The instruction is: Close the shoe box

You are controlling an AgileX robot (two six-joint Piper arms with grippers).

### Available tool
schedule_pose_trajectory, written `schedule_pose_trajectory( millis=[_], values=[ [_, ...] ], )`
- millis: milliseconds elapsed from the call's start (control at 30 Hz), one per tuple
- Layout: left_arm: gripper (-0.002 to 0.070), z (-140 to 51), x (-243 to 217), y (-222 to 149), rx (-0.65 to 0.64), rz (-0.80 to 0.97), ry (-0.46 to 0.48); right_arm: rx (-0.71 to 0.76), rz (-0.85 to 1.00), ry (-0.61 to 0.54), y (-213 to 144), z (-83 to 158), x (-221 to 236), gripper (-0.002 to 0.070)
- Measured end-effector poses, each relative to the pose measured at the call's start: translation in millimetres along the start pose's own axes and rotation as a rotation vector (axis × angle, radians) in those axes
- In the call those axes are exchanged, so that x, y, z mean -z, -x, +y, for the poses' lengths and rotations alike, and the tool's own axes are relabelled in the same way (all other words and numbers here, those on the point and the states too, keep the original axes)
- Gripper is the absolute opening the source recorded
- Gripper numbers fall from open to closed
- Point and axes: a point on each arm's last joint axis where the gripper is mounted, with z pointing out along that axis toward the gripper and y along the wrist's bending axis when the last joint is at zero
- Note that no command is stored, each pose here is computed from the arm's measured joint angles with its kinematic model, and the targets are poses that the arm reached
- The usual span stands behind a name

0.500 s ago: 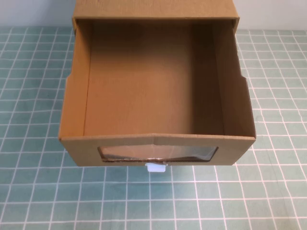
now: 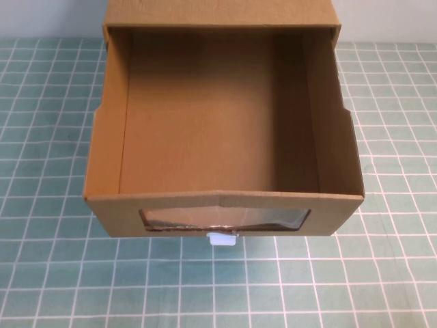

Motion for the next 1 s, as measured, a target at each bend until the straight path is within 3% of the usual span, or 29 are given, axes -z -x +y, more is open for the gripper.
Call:
schedule_pose_trajectory(
  millis=[800, 1000],
  values=[
    [-0.0005, -0.1, 0, 1, 0.008, -0.006, -0.001, 0.000, 0.000, 0.000, 0, 0, 0, -0.0011],
    [-0.0005, -2.7, 1, 10, 0.217, -0.109, -0.042, 0.000, 0.000, 0.000, 0, 0, 0, -0.0011]
  ],
)
